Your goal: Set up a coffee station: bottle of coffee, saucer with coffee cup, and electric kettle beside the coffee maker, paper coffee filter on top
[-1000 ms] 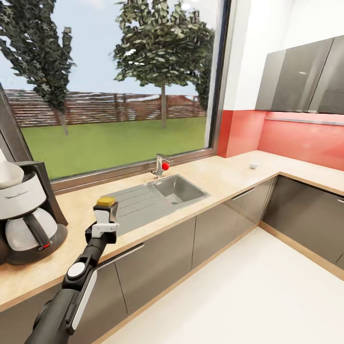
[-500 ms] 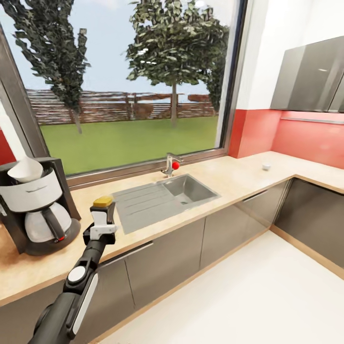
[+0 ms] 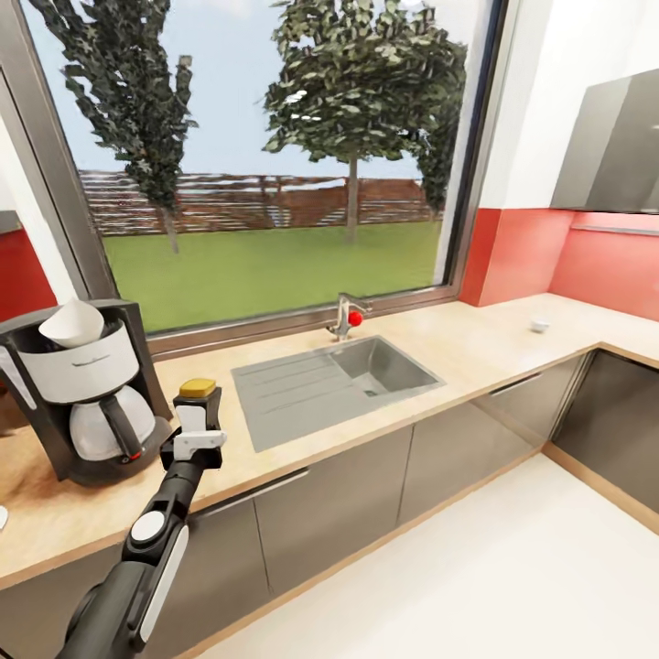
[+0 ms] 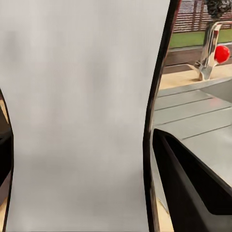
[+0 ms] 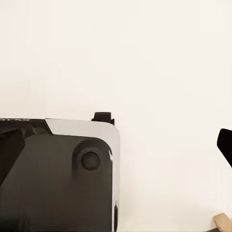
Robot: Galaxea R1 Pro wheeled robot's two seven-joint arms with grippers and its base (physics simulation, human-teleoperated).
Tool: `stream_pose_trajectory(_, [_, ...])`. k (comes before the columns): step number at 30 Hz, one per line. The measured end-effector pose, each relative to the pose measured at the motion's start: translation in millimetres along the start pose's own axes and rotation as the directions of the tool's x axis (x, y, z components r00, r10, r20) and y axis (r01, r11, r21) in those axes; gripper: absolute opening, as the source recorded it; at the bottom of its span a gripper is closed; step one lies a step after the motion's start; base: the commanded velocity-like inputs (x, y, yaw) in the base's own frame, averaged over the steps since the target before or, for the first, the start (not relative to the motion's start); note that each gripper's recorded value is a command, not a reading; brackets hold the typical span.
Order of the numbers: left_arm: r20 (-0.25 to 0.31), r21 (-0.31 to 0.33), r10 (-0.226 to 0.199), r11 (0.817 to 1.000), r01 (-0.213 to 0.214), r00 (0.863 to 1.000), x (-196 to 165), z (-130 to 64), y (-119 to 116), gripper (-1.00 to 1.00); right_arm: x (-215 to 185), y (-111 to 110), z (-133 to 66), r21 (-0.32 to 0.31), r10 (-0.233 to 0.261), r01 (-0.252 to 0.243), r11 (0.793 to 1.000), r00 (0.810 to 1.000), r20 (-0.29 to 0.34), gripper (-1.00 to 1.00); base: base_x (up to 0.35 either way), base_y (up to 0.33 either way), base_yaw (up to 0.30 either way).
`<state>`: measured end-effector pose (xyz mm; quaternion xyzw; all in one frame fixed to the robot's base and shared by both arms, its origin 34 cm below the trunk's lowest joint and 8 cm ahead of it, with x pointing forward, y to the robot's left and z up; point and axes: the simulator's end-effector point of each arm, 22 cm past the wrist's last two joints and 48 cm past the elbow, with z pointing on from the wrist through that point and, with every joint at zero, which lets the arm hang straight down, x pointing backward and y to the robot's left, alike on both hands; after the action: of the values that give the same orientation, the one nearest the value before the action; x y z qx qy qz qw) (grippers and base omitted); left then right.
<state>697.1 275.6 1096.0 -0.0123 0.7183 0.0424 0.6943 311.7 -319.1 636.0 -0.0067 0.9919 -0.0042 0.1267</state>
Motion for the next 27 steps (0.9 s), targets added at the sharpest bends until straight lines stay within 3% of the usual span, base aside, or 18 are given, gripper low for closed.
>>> stream_pose_trajectory(7, [-0.001,0.002,-0.003,1.0,0.003,1.0,0.6,-0.3,-0.5,-1.0,1.4,-1.0,-0.1,0.001,0.001,-0.001,1.0,1.0,-0.003,1.0,0.043,0.0,0.0])
stream_pose_trajectory(18, [-0.002,0.003,-0.004,1.0,0.004,1.0,1.3,-0.7,-1.1,-1.0,2.3,-0.6,-0.2,0.001,0.001,-0.001,1.0,1.0,-0.004,1.0,0.253,-0.051,0.112])
stream_pose_trajectory(27, [-0.004,0.003,-0.004,1.0,0.004,1.0,2.0,-0.4,-1.7,-1.0,1.8,-1.6,-0.1,0.002,0.0,0.0,1.0,1.0,-0.004,1.0,0.055,-0.025,0.017])
